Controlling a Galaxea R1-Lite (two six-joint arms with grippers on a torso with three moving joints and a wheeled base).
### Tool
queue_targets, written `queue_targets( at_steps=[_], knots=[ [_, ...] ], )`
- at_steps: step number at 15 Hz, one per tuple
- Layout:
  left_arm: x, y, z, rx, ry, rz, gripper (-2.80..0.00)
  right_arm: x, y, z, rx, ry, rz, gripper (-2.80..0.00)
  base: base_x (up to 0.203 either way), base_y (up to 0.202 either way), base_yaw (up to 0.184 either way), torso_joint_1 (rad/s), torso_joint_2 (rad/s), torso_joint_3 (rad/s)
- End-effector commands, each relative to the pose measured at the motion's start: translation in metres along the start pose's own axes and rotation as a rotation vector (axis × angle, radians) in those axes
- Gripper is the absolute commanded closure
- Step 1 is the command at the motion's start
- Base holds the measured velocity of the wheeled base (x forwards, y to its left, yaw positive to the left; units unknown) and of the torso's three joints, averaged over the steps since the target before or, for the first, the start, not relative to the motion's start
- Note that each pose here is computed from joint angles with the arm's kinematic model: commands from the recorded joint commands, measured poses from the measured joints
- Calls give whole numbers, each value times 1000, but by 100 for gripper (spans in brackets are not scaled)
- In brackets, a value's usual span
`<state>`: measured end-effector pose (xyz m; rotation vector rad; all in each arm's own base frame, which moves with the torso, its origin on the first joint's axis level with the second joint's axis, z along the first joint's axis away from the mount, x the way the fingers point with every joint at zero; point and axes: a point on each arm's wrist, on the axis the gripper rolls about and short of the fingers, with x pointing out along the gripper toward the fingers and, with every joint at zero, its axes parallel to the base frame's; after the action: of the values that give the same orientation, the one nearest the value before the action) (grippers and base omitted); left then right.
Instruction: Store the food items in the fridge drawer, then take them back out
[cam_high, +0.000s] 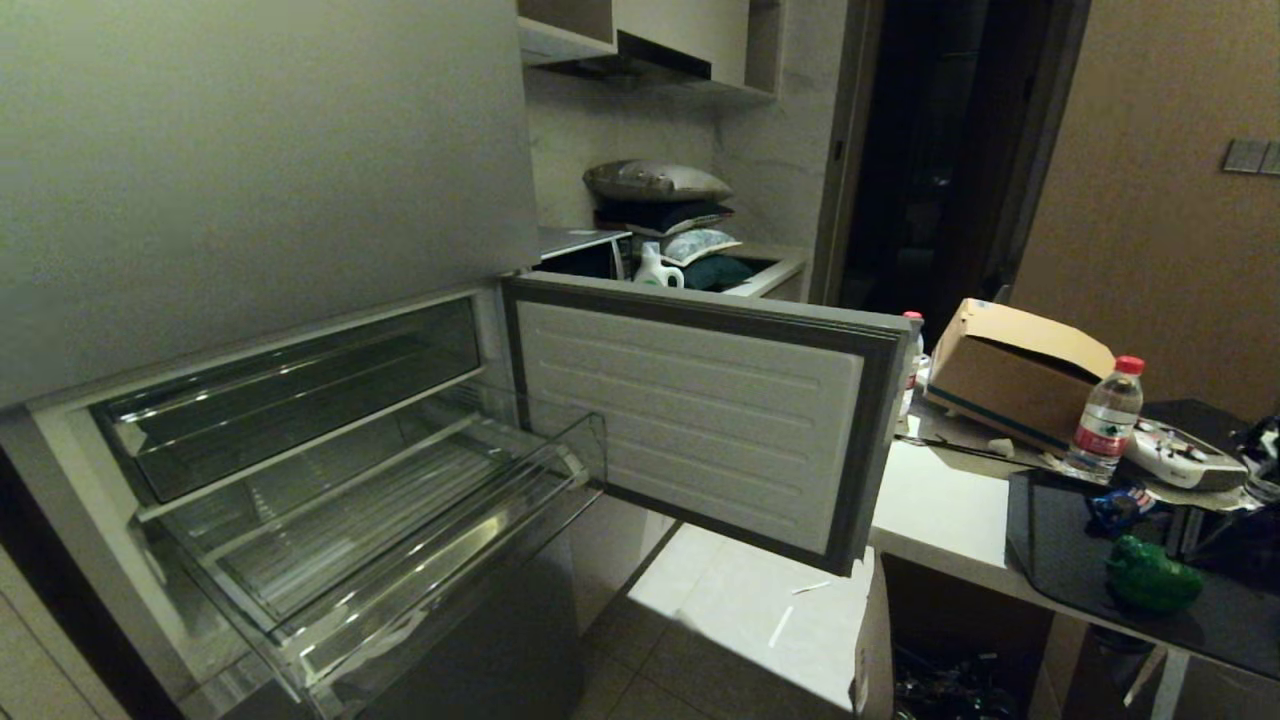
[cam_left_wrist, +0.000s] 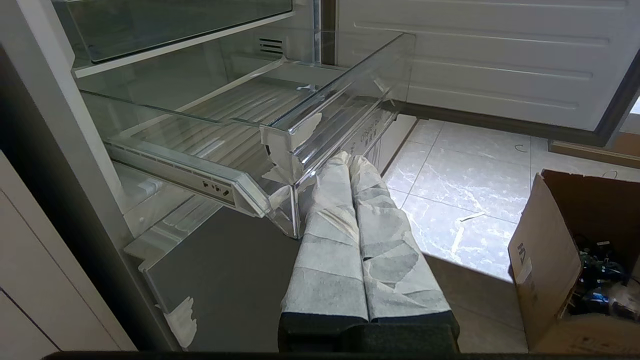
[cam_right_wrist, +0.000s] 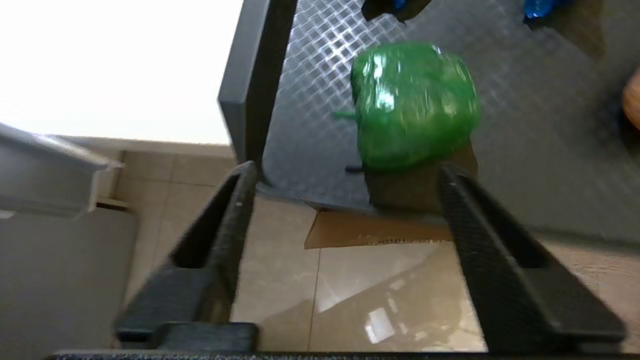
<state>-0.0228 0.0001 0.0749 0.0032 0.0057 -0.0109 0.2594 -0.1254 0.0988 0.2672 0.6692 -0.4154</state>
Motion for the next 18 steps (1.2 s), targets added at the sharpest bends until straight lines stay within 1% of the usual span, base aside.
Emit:
queue_targets(
  at_steps=[1, 5, 6, 9, 12, 18],
  knots=[
    [0, 0, 0, 0, 2, 0, 0, 26, -2, -1, -8, 53, -10, -280, 0, 0, 0, 0, 0, 0],
    [0, 0, 0, 0, 2, 0, 0, 40, -9, 0, 1, 101, -46, -280, 0, 0, 0, 0, 0, 0],
    [0, 0, 0, 0, 2, 0, 0, 41, -10, 1, 3, 99, -50, -280, 0, 0, 0, 0, 0, 0],
    [0, 0, 0, 0, 2, 0, 0, 53, -23, 5, 13, 96, -93, -280, 0, 0, 0, 0, 0, 0],
    [0, 0, 0, 0, 2, 0, 0, 62, -28, 5, 16, 104, -105, -280, 0, 0, 0, 0, 0, 0],
    [0, 0, 0, 0, 2, 0, 0, 87, -31, 10, 16, 107, -112, -280, 0, 0, 0, 0, 0, 0]
  ],
)
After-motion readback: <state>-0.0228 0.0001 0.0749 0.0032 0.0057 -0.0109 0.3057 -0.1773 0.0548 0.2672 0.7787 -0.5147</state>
